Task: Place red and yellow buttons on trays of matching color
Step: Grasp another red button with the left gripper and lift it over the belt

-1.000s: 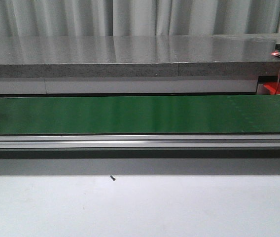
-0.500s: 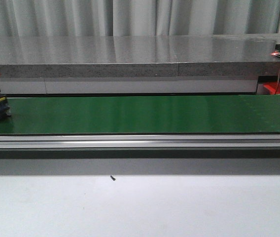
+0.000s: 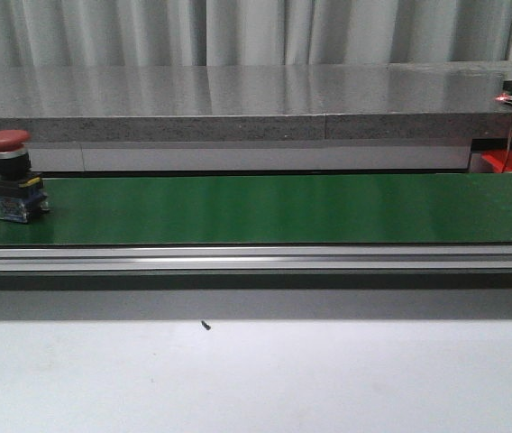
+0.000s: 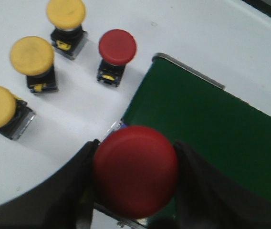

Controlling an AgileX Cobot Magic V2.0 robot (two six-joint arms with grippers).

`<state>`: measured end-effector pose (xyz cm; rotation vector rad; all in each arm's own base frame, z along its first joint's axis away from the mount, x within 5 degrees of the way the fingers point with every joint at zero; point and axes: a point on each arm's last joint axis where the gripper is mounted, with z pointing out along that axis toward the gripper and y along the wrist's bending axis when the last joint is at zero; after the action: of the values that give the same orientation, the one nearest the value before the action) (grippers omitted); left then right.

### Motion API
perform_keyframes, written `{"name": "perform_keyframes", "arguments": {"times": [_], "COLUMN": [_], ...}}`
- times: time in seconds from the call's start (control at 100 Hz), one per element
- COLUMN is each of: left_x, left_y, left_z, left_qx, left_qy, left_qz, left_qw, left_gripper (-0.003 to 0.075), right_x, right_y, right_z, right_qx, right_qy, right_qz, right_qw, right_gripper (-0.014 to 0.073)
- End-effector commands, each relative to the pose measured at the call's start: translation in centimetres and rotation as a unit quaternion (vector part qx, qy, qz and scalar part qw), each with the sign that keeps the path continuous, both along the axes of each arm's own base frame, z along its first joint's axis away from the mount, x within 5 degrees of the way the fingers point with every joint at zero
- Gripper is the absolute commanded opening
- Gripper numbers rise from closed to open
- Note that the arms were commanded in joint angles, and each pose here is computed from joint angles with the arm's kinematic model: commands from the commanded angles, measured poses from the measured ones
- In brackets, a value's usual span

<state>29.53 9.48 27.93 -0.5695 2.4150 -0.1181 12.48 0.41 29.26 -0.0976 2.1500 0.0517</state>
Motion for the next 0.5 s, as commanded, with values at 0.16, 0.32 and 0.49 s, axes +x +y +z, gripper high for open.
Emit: {"name": "perform_keyframes", "arguments": {"times": [0.16, 0.32, 0.49], "left_x": [1.3, 1.9, 2.4], "left_y": [-1.6, -1.5, -1.4], "left_z": [1.6, 0.3, -0.8], "left_qx": [0.018, 0.008, -0.003], "left_qy": [-0.062, -0.042, -0.024], "left_qz": [-0.017, -0.018, -0.017], "left_qw": [0.998, 0.999, 1.0], "left_gripper": [0.0223, 0.0223, 0.0229], "right_x": [0.3, 0.3, 0.3], "right_y": [-0.1, -0.1, -0.1], "right_z": [1.3, 1.3, 1.3], "right_qx": [0.0, 0.0, 0.0], "right_qy": [-0.043, -0.043, -0.043], "right_qz": [-0.004, -0.004, -0.004], "right_qw": [0.999, 0.999, 0.999], "right_gripper": [-0.0121, -0.0121, -0.0121]}}
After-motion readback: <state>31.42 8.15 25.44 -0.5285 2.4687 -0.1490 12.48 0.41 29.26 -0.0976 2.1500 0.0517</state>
